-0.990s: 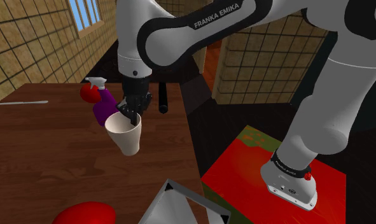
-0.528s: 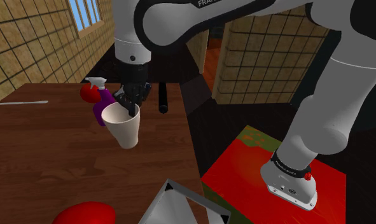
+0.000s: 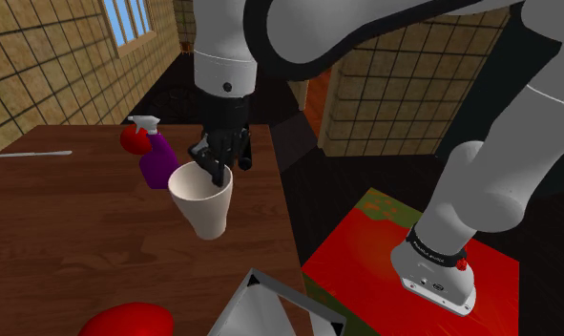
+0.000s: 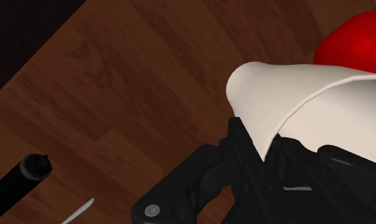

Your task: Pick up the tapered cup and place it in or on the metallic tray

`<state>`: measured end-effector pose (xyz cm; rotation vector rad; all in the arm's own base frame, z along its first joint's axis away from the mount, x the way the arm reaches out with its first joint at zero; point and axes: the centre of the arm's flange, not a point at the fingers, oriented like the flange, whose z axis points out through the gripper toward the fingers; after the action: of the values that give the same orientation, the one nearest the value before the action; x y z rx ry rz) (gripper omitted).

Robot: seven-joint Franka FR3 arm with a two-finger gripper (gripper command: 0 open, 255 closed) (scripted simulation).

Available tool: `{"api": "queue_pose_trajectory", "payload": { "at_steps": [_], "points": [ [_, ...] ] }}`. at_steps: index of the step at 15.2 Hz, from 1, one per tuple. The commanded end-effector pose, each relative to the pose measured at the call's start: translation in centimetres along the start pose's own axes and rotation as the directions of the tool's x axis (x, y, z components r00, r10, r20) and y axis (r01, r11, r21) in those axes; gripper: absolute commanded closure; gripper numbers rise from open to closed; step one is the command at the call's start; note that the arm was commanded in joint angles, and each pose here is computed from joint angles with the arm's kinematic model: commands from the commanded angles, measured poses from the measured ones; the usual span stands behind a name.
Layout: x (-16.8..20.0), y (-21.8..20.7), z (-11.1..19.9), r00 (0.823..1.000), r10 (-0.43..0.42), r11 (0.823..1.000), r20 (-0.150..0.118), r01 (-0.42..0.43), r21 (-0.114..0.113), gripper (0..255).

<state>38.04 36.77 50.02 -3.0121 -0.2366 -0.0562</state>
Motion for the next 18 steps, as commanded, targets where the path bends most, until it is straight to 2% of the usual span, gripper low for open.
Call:
{"api": "queue_pose_trajectory", "payload": {
  "at_steps": [1,15,18],
  "points": [
    [-2.3,-1.0,-0.3,1.000,0.001,1.000,0.000,-0.001,0.000,255],
    [-19.7,-6.7,-3.2,1.000,0.001,1.000,0.000,-0.001,0.000,255],
    [-20.2,-6.7,-2.2,1.000,0.001,1.000,0.000,-0.001,0.000,255]
  ]
}}
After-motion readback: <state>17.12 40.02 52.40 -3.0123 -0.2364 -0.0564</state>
